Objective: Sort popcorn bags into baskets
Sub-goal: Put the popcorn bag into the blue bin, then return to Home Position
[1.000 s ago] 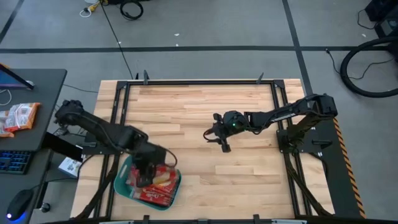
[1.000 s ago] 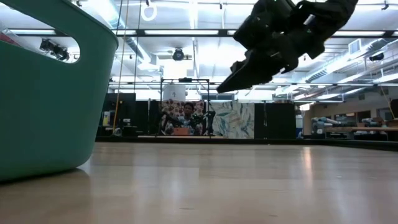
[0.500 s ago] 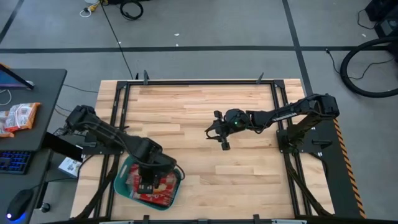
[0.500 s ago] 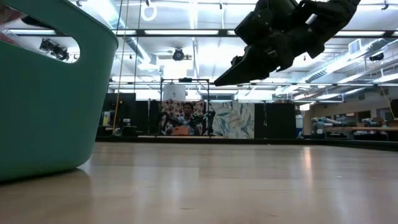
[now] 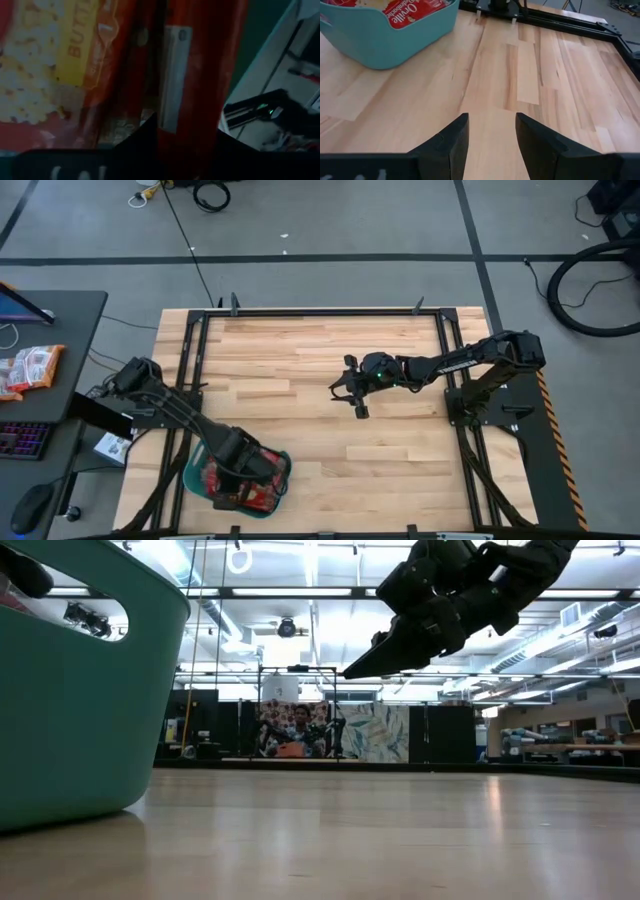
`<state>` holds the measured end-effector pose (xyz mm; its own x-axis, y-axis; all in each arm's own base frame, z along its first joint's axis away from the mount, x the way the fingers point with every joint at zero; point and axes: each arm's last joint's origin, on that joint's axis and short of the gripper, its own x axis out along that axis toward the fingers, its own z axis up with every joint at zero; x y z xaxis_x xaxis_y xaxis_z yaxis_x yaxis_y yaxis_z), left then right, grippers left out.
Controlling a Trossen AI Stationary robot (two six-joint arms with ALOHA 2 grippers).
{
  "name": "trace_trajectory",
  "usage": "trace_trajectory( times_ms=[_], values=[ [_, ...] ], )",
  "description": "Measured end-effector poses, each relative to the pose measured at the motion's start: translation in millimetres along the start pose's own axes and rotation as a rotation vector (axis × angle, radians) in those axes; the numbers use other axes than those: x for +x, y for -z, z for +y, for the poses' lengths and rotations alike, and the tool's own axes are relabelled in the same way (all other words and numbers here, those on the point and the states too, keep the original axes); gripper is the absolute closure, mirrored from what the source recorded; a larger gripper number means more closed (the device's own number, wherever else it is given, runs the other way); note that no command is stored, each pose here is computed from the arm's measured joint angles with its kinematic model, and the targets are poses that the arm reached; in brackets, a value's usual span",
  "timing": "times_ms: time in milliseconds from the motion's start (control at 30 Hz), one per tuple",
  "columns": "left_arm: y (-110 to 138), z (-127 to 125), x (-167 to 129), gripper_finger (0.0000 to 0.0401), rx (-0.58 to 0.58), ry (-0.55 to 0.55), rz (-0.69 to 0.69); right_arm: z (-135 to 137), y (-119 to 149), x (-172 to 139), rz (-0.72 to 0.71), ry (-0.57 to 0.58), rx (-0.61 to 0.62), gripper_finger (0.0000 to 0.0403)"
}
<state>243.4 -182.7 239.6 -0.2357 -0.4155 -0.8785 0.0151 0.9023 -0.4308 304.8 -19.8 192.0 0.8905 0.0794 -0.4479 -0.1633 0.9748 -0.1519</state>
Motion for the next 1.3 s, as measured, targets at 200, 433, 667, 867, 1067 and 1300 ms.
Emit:
trace_trajectory(
  times_ms=[200,433,667,867,1067,1300],
  values=[
    [-1,-2,0,0.0232,-0.128,0.051,0.015,0,0,0,0.0,0.0,0.0,0.0237],
    [11,0,-4,0.0154,-0.229,0.087,0.141,0,0,0,0.001,0.0,0.0,0.0237],
    [29,5,-12,0.016,-0.294,0.05,0.311,0,0,0,0.001,0.0,-0.001,0.0237],
    [26,-5,-37,0.0178,-0.197,-0.024,0.195,0,0,0,0.002,0.0,-0.001,0.0237],
    [28,-9,-73,0.0199,-0.217,-0.175,-0.006,0,0,0,0.004,-0.001,-0.003,0.0237],
    [23,-6,-95,0.0223,-0.159,-0.568,-0.351,0,2,0,0.018,-0.005,0.002,0.0237]
  ],
)
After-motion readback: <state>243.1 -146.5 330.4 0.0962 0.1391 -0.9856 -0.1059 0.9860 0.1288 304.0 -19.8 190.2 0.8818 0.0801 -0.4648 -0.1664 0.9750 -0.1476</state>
